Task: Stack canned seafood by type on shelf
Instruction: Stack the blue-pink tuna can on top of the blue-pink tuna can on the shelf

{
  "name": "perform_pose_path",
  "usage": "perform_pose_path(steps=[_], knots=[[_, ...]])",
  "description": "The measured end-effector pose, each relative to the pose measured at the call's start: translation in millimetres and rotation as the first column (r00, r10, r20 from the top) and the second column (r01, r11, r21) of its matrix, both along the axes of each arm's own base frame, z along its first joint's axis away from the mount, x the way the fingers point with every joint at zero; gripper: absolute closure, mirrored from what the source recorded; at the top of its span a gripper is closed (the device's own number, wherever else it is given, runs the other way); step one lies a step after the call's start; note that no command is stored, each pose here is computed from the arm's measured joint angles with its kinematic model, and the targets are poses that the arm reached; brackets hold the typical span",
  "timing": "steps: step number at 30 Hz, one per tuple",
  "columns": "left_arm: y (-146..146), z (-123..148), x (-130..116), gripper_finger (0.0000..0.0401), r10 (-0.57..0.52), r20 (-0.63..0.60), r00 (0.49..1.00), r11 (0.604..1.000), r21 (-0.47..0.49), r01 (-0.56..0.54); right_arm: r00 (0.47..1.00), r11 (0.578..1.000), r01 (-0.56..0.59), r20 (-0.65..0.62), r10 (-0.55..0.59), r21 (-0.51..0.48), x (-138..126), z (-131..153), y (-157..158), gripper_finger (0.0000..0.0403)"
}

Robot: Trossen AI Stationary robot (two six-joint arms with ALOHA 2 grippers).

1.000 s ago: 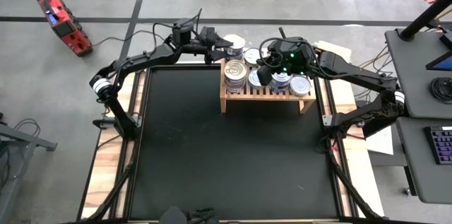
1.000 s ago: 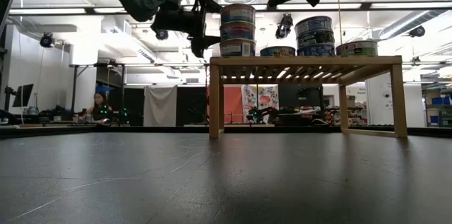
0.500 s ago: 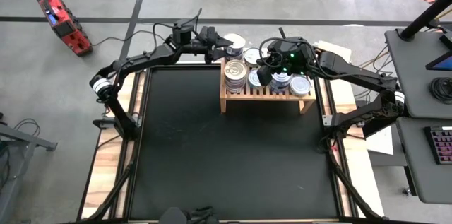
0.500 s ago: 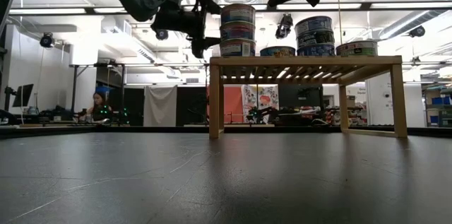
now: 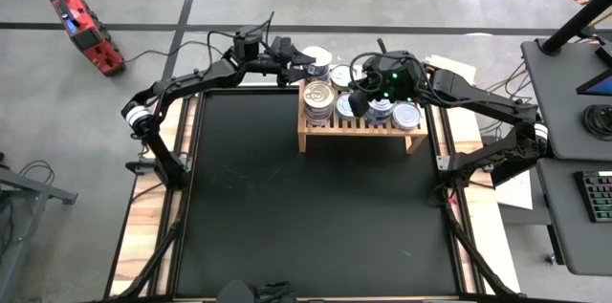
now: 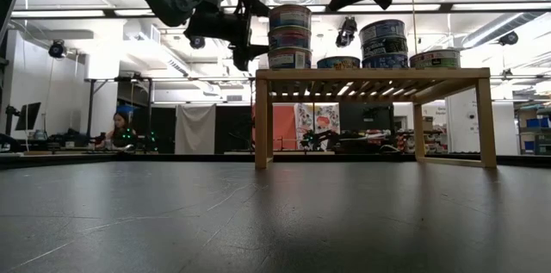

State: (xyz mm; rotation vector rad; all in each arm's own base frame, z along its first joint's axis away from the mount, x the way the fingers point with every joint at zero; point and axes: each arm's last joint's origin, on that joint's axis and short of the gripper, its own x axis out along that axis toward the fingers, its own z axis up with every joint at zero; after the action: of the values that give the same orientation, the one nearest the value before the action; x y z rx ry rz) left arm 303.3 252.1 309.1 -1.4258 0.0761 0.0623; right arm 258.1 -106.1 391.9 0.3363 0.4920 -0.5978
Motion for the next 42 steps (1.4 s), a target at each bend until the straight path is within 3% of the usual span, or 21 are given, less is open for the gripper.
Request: perform_pose_path(steps=[28,42], knots=[[1.0,2.3,0.4,0.0065,0.023,0.020,1.000,1.000,0.019,-0.024,1.000,1.000,0.027,-0.015,-0.027,-0.005,-1.1,-1.0,-0.4,0.0390],[-0.7,3.0,0.5,0.0060,-0.033,0.029,0.999,0.999,-0.008,0.033,0.999,0.999,0.040,-0.017,-0.040,-0.013,-1.2,-0.9,-0.8,0.0390]])
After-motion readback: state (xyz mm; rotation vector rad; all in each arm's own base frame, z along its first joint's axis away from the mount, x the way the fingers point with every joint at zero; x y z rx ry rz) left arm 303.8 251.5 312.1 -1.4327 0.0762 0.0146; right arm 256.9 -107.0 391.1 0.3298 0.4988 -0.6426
